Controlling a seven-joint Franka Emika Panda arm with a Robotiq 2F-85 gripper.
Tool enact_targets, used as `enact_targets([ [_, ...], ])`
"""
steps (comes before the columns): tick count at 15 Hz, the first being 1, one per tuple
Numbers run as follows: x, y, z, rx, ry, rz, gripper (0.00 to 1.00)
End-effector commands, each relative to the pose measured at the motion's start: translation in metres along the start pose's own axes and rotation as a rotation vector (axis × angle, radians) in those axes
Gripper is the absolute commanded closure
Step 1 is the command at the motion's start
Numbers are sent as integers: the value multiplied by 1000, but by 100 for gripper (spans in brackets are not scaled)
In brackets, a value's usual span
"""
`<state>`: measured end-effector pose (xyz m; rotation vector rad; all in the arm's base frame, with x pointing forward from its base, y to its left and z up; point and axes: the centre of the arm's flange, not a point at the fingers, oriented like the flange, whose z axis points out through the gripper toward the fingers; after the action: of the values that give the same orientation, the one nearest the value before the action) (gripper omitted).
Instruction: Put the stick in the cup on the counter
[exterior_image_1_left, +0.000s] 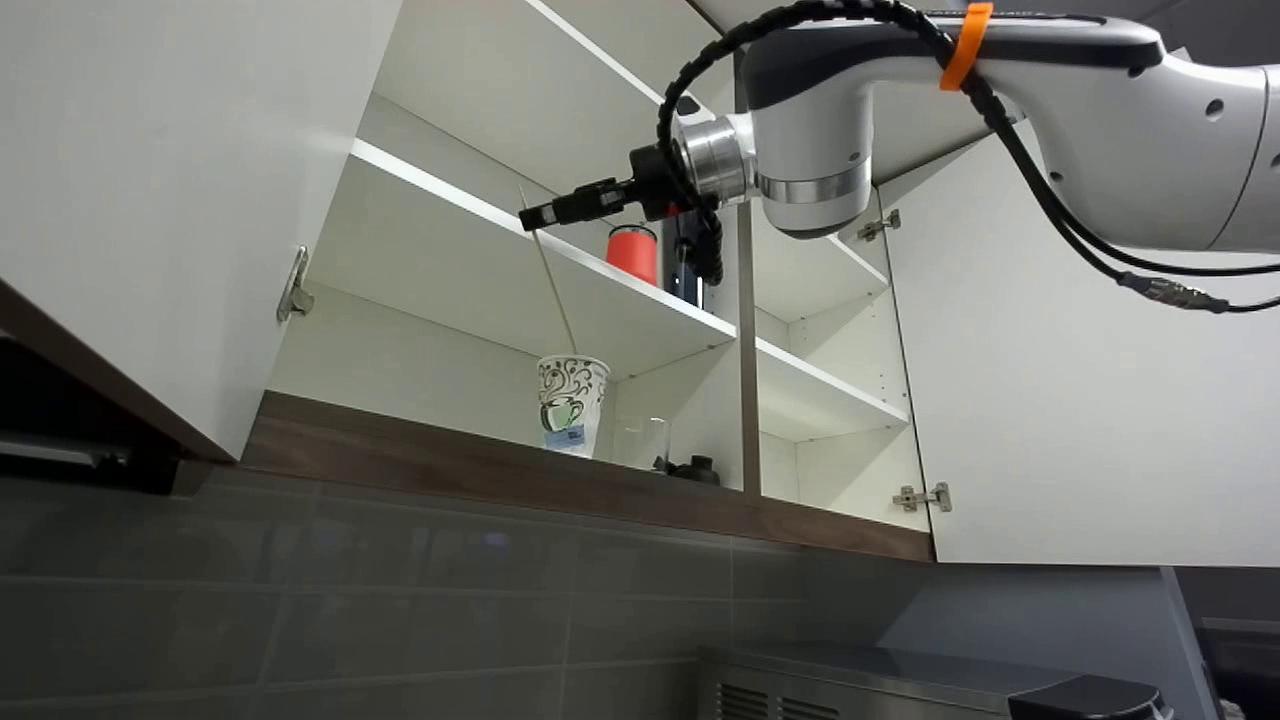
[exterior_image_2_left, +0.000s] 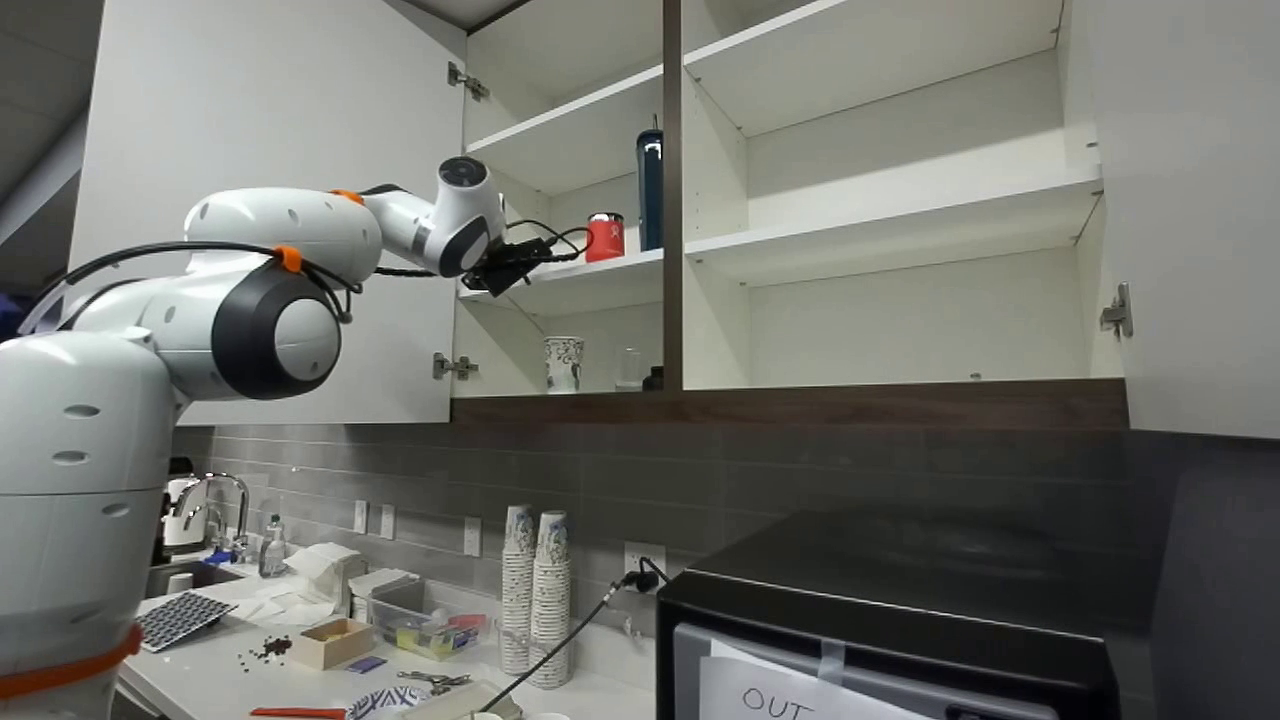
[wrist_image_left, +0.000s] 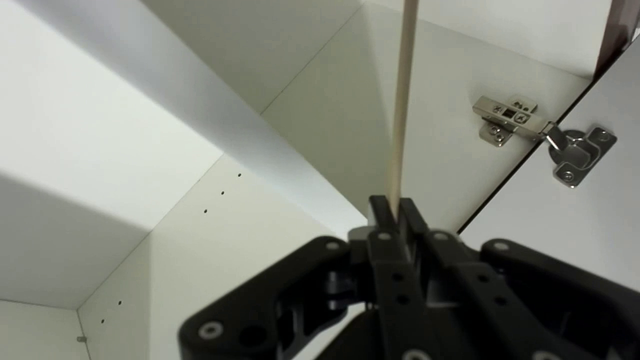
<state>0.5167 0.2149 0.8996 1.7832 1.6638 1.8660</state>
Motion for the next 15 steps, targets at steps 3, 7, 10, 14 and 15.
enact_targets([
  [3,8,0,-9,-18,14,-109,98],
  [7,15,-3,-16,-15,16,-157,98],
  [10,23,-5,-22,-7,19,-149,98],
  [14,33,-5,-33,-17,21,-144,98],
  [15,35,-4,-35,-18,26,-120,98],
])
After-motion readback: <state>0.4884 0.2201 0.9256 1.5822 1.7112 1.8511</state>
